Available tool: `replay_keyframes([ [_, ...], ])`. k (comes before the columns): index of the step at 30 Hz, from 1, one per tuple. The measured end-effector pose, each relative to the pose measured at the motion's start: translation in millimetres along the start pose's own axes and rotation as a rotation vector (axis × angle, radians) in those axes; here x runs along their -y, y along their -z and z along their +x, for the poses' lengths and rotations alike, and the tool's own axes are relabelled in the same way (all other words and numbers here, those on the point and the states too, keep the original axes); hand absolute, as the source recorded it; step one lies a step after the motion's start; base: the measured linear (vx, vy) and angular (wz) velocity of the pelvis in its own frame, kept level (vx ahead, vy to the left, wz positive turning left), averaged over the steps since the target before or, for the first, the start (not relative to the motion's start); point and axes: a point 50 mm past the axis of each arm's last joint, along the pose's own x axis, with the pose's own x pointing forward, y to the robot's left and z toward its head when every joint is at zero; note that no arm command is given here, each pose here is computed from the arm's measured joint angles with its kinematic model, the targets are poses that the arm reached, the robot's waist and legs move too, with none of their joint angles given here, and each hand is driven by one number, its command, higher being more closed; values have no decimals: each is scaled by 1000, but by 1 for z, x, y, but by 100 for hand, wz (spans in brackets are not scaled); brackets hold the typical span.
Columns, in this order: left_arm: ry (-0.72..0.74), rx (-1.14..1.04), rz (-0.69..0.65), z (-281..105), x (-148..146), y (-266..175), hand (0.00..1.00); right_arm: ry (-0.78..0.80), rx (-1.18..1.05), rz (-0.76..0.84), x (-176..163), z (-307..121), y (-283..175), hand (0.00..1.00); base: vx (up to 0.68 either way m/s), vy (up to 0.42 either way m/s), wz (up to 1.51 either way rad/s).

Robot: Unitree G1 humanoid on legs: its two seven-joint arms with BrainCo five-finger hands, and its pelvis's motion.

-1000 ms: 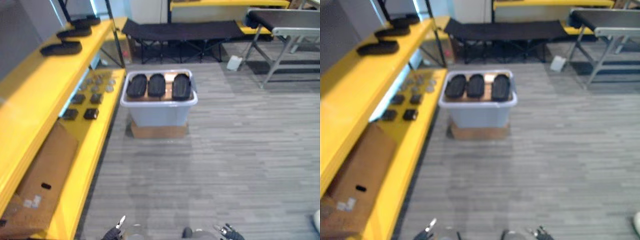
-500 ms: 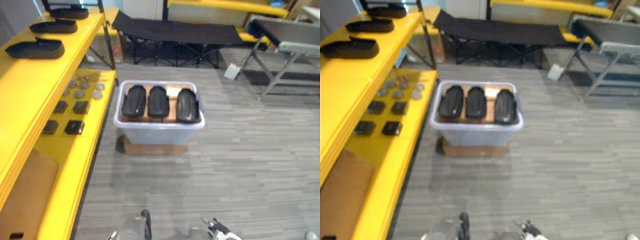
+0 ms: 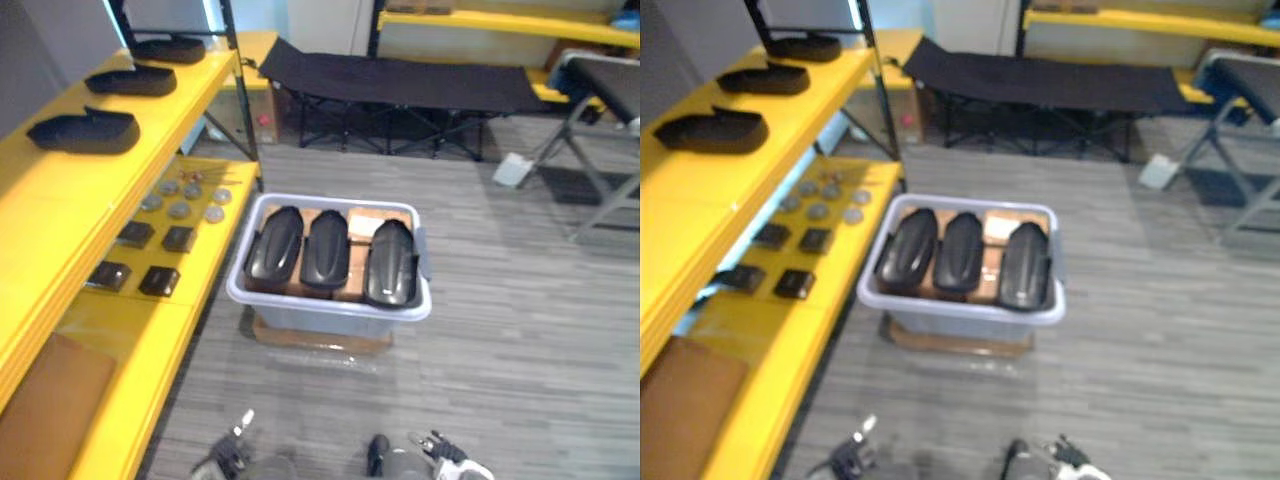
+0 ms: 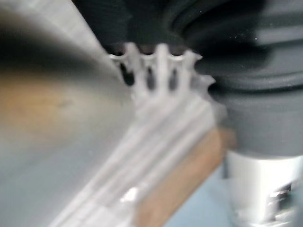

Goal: Walk over and take plastic housings, then place them on the shelf

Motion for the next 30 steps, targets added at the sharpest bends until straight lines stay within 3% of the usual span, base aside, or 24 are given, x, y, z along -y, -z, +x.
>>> replay_keyframes([
  [4,-8,8,26,0,0,-3,0,-28,125,-179,-4,0,-25,0,112,-25,20],
  [7,-20,23,91,0,-4,-8,0,-154,233,-428,-26,-2,-45,0,27,164,-7],
  [9,-24,76,174,1,-4,-27,0,-365,344,-700,-75,-7,-53,0,7,238,7],
  [12,-29,134,228,0,-5,-48,0,-669,512,-984,-149,-28,-53,0,73,193,25],
  [14,-29,146,244,0,-5,-52,0,-871,703,-1046,-209,-58,-67,0,98,121,39],
  [15,-26,151,251,0,-4,-53,0,-901,769,-1027,-223,-68,-75,0,75,117,19],
  [17,-30,163,285,0,-5,-53,0,-952,1054,-839,-273,-112,-119,0,50,104,4],
  [20,-47,151,334,-1,-11,-46,0,-797,1333,-590,-282,-152,-181,0,-8,60,-3],
  [23,-53,159,367,-2,-15,-42,0,-457,1523,-309,-238,-171,-245,0,-28,24,-24],
  [24,-53,161,372,-3,-16,-42,0,-288,1562,-198,-208,-174,-269,0,-28,17,-37],
  [25,-53,162,373,-3,-16,-42,0,-256,1567,-175,-201,-175,-273,0,-78,-1,-44],
  [27,-56,165,384,-3,-17,-44,0,-34,1595,-63,-153,-179,-295,0,-104,-29,-28],
  [30,-106,231,401,-5,-18,-53,0,175,1540,55,-96,-175,-306,0,-112,-63,-16],
])
